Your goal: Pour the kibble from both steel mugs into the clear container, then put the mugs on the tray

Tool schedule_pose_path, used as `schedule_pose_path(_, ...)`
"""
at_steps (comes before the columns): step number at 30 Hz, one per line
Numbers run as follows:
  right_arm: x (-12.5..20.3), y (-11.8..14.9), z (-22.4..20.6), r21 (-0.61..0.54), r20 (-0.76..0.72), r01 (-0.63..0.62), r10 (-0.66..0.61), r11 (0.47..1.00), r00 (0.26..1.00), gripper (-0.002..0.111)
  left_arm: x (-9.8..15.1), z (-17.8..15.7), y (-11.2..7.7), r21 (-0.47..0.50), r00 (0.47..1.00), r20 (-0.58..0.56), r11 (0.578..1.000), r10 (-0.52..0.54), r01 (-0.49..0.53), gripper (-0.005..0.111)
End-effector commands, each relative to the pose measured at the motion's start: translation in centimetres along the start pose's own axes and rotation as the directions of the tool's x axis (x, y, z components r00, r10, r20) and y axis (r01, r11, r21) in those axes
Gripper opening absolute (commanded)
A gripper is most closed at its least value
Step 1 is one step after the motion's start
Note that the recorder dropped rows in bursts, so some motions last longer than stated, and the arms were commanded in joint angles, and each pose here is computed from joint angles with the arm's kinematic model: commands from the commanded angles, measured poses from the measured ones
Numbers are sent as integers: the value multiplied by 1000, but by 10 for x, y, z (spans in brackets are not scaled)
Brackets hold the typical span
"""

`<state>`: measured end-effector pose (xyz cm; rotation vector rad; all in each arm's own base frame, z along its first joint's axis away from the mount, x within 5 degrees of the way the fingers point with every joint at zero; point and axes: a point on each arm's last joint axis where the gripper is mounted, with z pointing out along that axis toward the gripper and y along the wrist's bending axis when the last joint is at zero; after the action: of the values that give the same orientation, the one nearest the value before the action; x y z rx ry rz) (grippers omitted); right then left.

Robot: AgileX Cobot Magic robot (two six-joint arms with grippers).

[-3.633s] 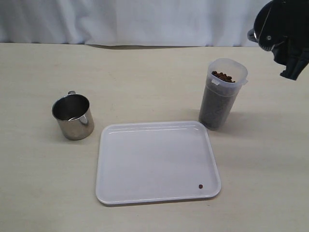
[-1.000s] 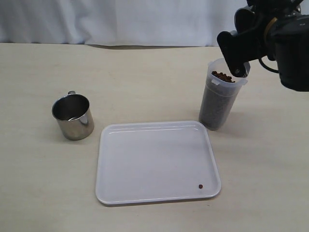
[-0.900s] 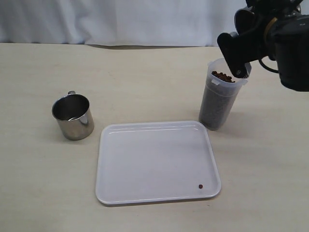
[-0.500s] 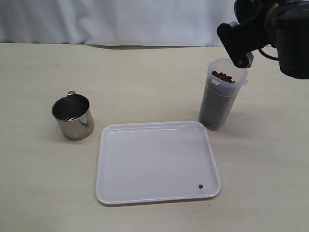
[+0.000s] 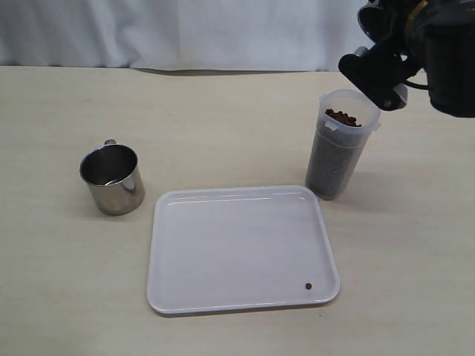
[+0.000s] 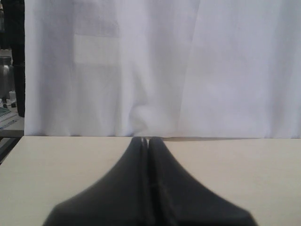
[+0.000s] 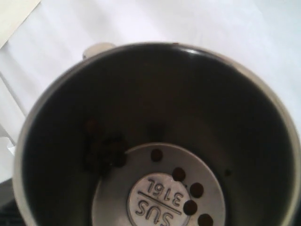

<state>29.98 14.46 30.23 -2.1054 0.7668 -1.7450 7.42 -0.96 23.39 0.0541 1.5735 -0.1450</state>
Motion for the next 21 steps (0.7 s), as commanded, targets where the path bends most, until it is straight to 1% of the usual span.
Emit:
schedule_pose_path(1, 1, -4, 0, 22, 3, 28, -28, 999, 1000, 5, -1, 0, 0, -2, 1000, 3, 1000, -3, 3, 0)
schedule_pose_path(6, -1, -5, 0, 39, 28, 36, -37, 999, 999, 5, -1, 0, 0, -2, 1000, 3, 1000, -3, 3, 0)
schedule_pose_path(10, -1, -5, -1, 42, 25, 123, -124, 992, 992, 5, -1, 0, 0, -2, 1000, 3, 1000, -3, 3, 0)
schedule_pose_path(21, -1, -5, -1, 42, 25, 121, -122, 992, 992, 5, -1, 0, 0, -2, 1000, 3, 1000, -3, 3, 0)
